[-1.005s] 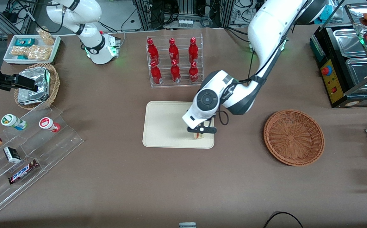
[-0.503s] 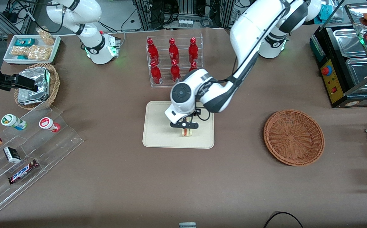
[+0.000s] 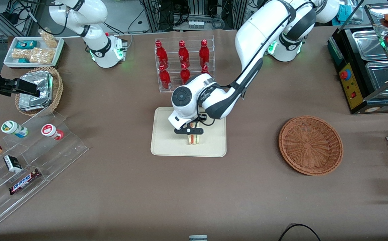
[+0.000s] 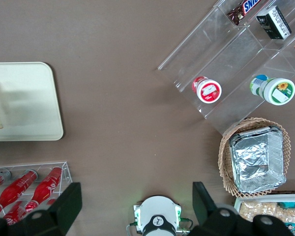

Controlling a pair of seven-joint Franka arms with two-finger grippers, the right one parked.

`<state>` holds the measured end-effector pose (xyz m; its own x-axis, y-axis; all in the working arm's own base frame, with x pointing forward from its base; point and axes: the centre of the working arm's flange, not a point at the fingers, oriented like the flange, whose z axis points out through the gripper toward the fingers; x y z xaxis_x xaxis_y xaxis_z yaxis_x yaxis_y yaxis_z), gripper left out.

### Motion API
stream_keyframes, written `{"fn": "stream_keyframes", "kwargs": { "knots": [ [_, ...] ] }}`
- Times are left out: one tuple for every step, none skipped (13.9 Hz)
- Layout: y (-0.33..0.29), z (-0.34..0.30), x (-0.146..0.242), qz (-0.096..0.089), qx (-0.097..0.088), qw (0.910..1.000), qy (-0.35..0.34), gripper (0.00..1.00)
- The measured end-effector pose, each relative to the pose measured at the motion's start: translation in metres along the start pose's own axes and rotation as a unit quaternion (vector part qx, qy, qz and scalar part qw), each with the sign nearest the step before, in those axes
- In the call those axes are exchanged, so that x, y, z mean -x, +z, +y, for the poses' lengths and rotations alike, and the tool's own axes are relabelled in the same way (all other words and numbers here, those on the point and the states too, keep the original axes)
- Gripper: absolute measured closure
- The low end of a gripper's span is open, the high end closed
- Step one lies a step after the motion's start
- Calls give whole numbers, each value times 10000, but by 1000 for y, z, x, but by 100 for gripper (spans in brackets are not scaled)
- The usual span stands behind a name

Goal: Place sandwich from basket to tray
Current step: 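Lower the sandwich onto the tray center, then open the left gripper to release the sandwich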

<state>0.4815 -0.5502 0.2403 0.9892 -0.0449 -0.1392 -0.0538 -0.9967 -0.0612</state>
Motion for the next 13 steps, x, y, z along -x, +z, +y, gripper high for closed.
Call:
{"fn": "stream_keyframes", "kwargs": {
  "knots": [
    [2, 1, 0, -3, -3, 10000, -15, 77],
    [3, 4, 1, -1, 2, 10000, -15, 75],
    [4, 6, 2, 12, 16, 10000, -12, 74],
    [4, 9, 4, 31, 33, 10000, -13, 74],
    [5, 10, 5, 40, 40, 10000, -14, 69],
    [5, 11, 5, 46, 44, 10000, -18, 61],
    [5, 11, 5, 49, 45, 10000, -24, 50],
    [5, 11, 5, 51, 45, 10000, -30, 41],
    [5, 10, 5, 52, 43, 10000, -36, 30],
    [5, 10, 5, 52, 41, 10000, -39, 21],
    [5, 10, 5, 53, 39, 10000, -39, 10],
    [5, 10, 5, 53, 38, 10000, -41, 1],
    [5, 10, 5, 54, 38, 10000, -42, 0]
  ]
}}
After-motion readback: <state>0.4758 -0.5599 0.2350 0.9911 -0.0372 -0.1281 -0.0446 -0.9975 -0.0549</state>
